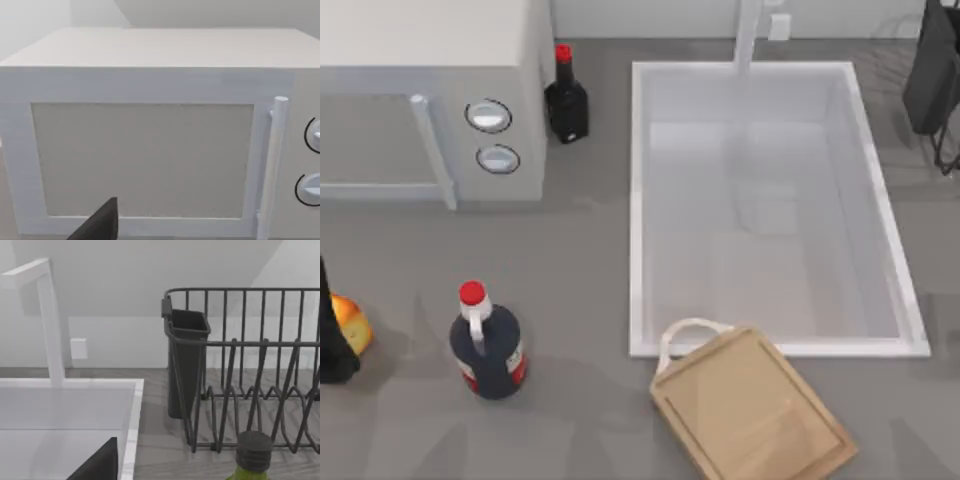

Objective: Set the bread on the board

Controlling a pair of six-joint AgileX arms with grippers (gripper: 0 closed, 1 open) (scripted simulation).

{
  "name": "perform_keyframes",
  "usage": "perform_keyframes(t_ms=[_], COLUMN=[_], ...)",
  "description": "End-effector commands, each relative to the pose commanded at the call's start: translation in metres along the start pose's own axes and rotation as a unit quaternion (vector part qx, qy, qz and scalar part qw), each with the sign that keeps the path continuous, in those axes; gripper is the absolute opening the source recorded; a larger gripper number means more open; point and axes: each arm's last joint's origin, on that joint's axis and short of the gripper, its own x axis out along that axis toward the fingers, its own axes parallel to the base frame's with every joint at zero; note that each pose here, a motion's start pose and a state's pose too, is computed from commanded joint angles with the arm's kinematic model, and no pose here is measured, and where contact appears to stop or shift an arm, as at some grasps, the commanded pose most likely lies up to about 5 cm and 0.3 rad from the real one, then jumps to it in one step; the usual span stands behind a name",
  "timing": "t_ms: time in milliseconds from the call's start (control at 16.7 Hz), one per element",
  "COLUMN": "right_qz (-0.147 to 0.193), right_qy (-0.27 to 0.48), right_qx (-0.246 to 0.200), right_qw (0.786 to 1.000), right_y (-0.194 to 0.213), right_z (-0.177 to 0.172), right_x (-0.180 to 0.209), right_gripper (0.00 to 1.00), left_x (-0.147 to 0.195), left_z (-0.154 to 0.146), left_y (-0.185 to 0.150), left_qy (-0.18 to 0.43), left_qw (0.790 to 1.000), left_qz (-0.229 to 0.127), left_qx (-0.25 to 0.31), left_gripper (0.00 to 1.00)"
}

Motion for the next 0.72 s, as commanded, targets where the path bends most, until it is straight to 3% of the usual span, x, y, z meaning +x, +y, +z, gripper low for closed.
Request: perform_keyframes(t_ms=[360,540,720], right_qz=[0.000,0.000,0.000], right_qy=[0.000,0.000,0.000], right_qx=[0.000,0.000,0.000], right_qw=[1.000,1.000,1.000], right_y=[0.000,0.000,0.000], right_z=[0.000,0.000,0.000], right_x=[0.000,0.000,0.000], right_gripper=[1.00,1.00,1.00], left_x=[0.002,0.012,0.034], left_z=[0.016,0.036,0.055], left_y=[0.000,-0.001,0.001], left_qy=[0.043,0.123,0.237], left_qw=[0.999,0.991,0.966], left_qz=[-0.006,-0.017,-0.033], left_qx=[0.022,0.054,0.093], left_gripper=[1.00,1.00,1.00])
